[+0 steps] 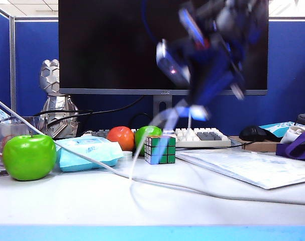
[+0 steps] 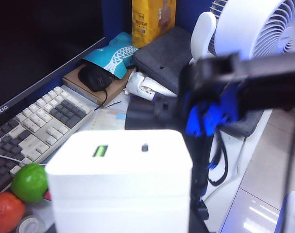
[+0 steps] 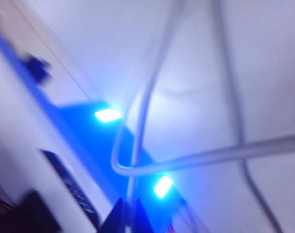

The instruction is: Pick up the Type-C charging cable and the charging base, insert one end of the Type-C charger into the corresponding slot on the base, and finally place the plugged-in charger back on the table.

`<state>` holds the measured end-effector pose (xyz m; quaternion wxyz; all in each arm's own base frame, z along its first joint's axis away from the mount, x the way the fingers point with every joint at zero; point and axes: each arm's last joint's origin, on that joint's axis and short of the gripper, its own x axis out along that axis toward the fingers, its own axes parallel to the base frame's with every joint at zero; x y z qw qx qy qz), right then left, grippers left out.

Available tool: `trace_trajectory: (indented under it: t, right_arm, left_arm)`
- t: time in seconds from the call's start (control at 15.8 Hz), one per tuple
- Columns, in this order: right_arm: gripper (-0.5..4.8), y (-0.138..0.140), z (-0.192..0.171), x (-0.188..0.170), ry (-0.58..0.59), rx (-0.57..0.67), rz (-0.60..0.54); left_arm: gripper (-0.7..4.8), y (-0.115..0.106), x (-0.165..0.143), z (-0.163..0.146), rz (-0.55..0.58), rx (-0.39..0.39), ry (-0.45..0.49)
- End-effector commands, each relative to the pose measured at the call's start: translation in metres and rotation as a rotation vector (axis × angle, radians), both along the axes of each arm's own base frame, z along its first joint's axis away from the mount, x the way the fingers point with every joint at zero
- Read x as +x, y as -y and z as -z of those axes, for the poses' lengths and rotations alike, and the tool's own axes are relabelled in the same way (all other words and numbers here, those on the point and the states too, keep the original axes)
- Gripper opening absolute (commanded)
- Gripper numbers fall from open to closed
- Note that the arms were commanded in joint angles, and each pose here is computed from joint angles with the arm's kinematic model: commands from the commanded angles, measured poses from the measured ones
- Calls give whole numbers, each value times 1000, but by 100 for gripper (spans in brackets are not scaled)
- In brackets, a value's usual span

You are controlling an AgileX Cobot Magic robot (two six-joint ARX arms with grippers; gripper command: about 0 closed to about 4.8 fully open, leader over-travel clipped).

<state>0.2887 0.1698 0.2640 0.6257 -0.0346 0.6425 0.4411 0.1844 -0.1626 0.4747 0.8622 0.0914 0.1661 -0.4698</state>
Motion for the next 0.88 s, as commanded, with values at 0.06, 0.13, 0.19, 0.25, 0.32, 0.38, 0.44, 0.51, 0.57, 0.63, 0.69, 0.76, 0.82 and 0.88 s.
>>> trace_trajectory:
  t: [0.06,0.13,0.19,0.25,0.32,0.38,0.44,0.51,0.57,0.63,0.69,0.76,0.82,0.88]
  right_arm:
    - [1,0,-44,-1,93,136,27]
    - [0,-1,-58,-1,147,169,37]
    - [0,-1,-69,-1,196,197,40]
    - [0,-1,-86,0,271,243,50]
    - [0,-1,-119,0,388,333,95]
    - [0,0,-133,-1,429,363,106]
    - [0,1,-149,-3,482,395,105]
    - [0,2,-164,-5,523,422,109]
    - [0,4,-185,-9,587,461,112]
    - [0,6,-195,-11,624,476,113]
    - [0,8,-209,-15,675,504,112]
    - [0,9,-217,-18,703,522,110]
    - [0,11,-227,-21,739,544,107]
    - [0,13,-237,-25,777,567,104]
  left_arm:
    - [-6,-1,-2,-4,9,-15,19]
    - [-6,-1,-2,-4,9,-15,19]
    - [-6,-1,-2,-4,9,-14,19]
    - [-6,-1,-2,-4,9,-14,19]
    - [-6,-1,-2,-3,10,-10,19]
    - [-6,-1,-2,-3,14,0,26]
    - [-6,-2,-3,-3,18,6,31]
    - [-6,-3,-4,-4,18,4,36]
    - [-6,-4,-5,-5,28,16,61]
    - [-6,-5,-6,-6,31,18,71]
    - [-6,-5,-7,-6,33,19,80]
    - [-6,-6,-8,-7,34,18,84]
    - [-6,-7,-9,-8,40,23,96]
    - [-6,-8,-10,-8,44,27,107]
